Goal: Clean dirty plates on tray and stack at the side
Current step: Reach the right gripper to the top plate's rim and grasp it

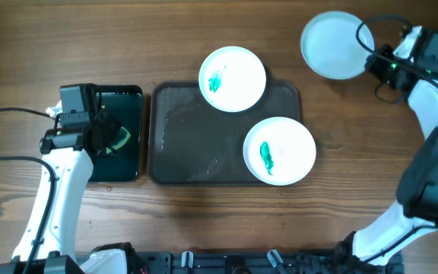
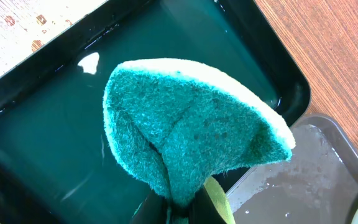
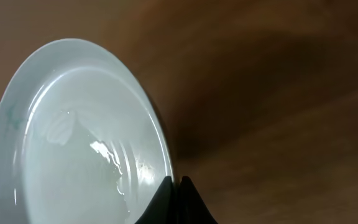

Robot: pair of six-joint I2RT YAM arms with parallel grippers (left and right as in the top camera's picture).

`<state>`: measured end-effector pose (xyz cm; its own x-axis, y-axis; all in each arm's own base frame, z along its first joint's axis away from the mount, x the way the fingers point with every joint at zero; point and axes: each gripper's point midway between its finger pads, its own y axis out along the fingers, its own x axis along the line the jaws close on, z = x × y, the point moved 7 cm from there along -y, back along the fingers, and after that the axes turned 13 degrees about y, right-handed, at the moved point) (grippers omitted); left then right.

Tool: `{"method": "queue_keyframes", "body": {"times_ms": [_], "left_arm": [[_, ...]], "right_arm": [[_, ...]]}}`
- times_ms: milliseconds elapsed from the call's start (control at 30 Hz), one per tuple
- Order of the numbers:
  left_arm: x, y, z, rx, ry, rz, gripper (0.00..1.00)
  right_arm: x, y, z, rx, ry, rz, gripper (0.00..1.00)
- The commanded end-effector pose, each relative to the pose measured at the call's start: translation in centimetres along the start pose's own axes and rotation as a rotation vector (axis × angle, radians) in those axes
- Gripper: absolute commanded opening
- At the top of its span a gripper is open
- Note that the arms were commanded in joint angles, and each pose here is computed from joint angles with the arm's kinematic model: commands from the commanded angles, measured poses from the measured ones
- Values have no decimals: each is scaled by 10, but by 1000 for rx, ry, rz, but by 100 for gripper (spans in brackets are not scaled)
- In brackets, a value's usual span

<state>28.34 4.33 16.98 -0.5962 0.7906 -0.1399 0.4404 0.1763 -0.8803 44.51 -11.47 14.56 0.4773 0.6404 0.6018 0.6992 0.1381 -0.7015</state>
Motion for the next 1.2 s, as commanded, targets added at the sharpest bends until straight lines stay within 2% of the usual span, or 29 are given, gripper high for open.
{"method": "queue_keyframes", "body": {"times_ms": [0,100,133,200,333,367,433,533,800,867,1000,1167], "left_arm": [[1,-1,-1,-11,-20,6,4],[1,-1,-1,-12,-20,7,4],[1,-1,-1,-12,-20,7,4],[1,-1,-1,-13,-20,7,4],[1,-1,-2,-16,-21,9,4],[0,-1,-2,-18,-21,10,4],[0,-1,-3,-19,-21,11,4],[-1,-1,-4,-27,-22,16,4],[-1,-1,-5,-31,-23,18,4],[-1,-1,-5,-31,-23,18,4],[-1,-1,-5,-31,-23,18,4],[-1,-1,-5,-31,-23,18,4]], "right_arm": [[-17,19,5,30,52,42,5],[-24,24,9,42,58,77,4],[-24,24,11,49,51,81,8],[-23,23,11,58,16,76,25],[-17,14,9,49,4,70,40],[-10,6,7,41,-4,46,41],[27,-13,9,80,-91,-146,42],[76,-21,31,132,-207,-313,46],[147,28,144,148,-732,-211,49],[154,38,159,103,-780,-150,49],[158,48,172,99,-801,-154,52],[142,73,197,242,-820,-214,58]]}}
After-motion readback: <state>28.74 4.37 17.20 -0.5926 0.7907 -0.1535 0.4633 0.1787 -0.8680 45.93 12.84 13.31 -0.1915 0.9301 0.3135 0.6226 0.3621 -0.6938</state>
